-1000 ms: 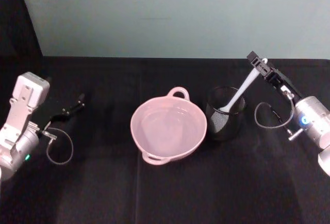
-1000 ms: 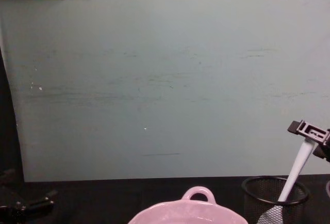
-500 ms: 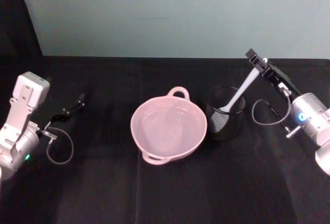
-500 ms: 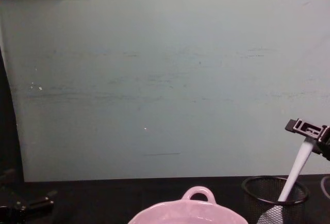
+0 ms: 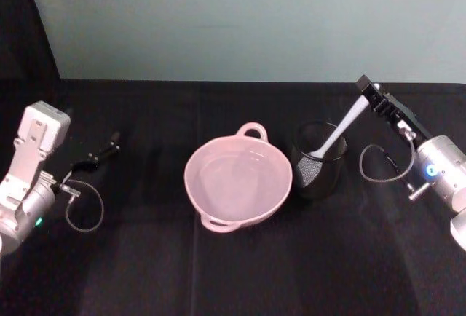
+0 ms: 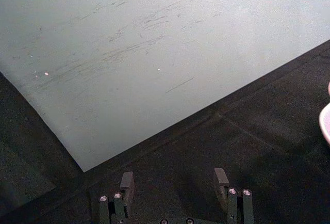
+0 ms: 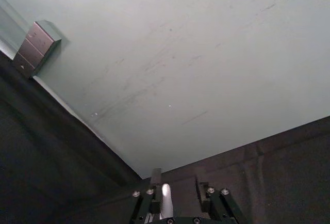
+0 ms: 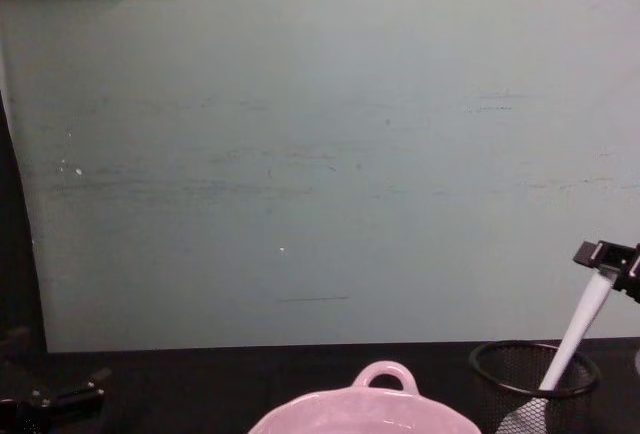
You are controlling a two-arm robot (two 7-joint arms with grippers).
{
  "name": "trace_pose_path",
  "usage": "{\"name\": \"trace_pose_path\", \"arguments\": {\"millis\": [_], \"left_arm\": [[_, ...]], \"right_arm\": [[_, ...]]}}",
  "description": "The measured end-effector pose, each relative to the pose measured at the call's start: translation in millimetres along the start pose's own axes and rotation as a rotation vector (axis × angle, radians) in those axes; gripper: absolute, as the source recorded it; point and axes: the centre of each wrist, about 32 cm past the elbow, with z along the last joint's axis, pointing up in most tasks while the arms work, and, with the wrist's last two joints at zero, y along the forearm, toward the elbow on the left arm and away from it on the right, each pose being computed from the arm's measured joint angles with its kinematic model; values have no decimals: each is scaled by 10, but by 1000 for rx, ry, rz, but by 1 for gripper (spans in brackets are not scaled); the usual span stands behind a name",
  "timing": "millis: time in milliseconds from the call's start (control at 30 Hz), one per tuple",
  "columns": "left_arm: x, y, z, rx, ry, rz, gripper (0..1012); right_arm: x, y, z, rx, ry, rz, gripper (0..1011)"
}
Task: Use the one hand to pick up the spoon and stir the clear water in the bowl.
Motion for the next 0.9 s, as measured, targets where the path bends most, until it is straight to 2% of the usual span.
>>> {"name": "trace_pose_path", "arguments": {"millis": [100,200,233,400,733,800,833,867,900], "left_arm": [[0,0,0,0,0,0,1011],[0,0,0,0,0,0,1011],[0,0,0,0,0,0,1011],[0,0,0,0,0,0,1011],[0,0,0,0,0,0,1011],[0,0,0,0,0,0,1011],[0,0,0,0,0,0,1011],[0,0,0,0,0,0,1011],[0,0,0,0,0,0,1011]], "right_arm": [[0,-27,2,2,-1,-1,371],[0,-53,7,5,0,-1,251],[-1,-61,9,5,0,0,251],[-40,-73,36,10,-11,13,73],[-267,-68,162,21,-107,69,64],[-319,-63,201,16,-144,80,64],[-361,-52,245,6,-181,91,64],[-361,-52,245,6,-181,91,64],[-398,-41,290,-7,-217,102,64]]}}
